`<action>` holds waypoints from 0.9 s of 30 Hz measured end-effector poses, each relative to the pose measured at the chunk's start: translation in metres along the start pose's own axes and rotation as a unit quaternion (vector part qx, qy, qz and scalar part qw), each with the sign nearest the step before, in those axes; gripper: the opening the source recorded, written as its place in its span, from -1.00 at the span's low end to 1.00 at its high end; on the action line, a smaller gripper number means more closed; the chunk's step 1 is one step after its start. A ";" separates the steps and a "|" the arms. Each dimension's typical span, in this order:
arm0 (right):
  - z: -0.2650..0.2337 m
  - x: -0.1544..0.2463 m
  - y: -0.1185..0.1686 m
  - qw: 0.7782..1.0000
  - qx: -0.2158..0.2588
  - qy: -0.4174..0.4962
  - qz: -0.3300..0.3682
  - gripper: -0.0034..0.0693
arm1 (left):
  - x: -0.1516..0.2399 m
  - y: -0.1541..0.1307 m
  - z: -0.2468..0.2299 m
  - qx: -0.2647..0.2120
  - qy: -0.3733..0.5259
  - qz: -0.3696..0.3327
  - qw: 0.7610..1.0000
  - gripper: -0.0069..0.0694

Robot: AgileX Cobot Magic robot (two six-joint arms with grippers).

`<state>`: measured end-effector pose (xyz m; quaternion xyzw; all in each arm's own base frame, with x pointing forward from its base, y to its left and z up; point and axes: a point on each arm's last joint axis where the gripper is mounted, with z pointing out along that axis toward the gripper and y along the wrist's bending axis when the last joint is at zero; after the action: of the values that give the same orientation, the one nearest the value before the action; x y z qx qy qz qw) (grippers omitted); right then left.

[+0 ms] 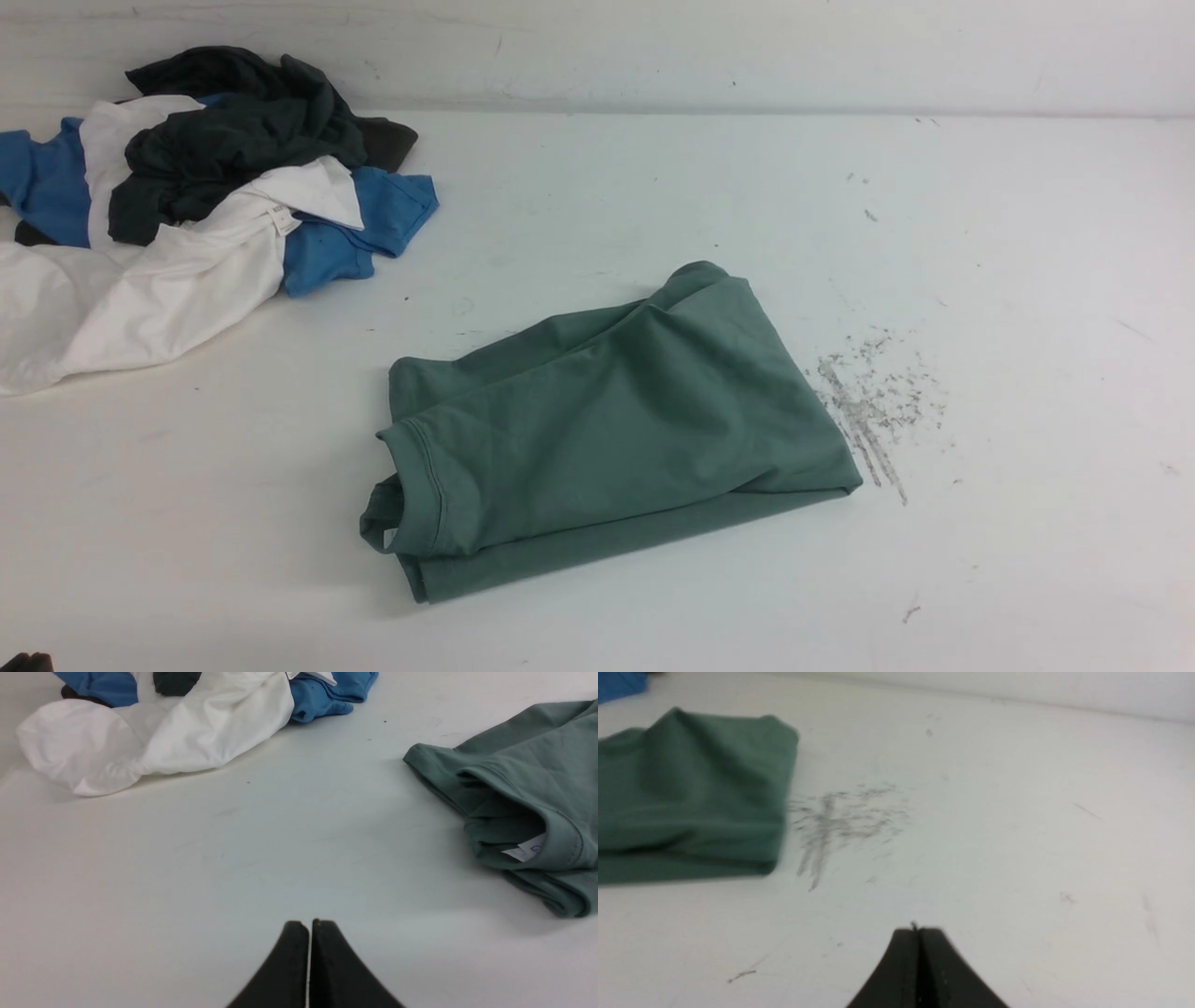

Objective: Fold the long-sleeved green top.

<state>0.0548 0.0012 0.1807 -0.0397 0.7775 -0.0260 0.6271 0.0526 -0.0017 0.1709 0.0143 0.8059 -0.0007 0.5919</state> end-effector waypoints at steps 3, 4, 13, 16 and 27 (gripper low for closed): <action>0.000 0.000 -0.003 1.000 0.028 0.001 0.007 -0.94 | 0.000 0.000 0.000 0.001 0.000 0.000 1.000 -0.83; 0.000 0.000 -0.004 0.999 0.035 0.001 0.009 -0.94 | 0.000 0.000 0.000 0.000 0.000 0.000 1.000 -0.83; 0.000 0.000 -0.005 0.999 0.042 0.002 0.013 -0.94 | 0.000 0.000 0.000 0.000 0.000 0.000 1.000 -0.83; 0.000 0.000 -0.005 0.999 0.042 0.002 0.013 -0.94 | 0.000 0.000 0.000 0.000 0.000 0.000 1.000 -0.83; 0.000 0.000 -0.005 0.999 0.042 0.002 0.013 -0.94 | 0.000 0.000 0.000 0.000 0.000 0.000 1.000 -0.83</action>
<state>0.0544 -0.0035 0.1809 -0.0031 0.7773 -0.0509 0.6271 0.0526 -0.0017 0.1709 0.0142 0.8059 -0.0008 0.5919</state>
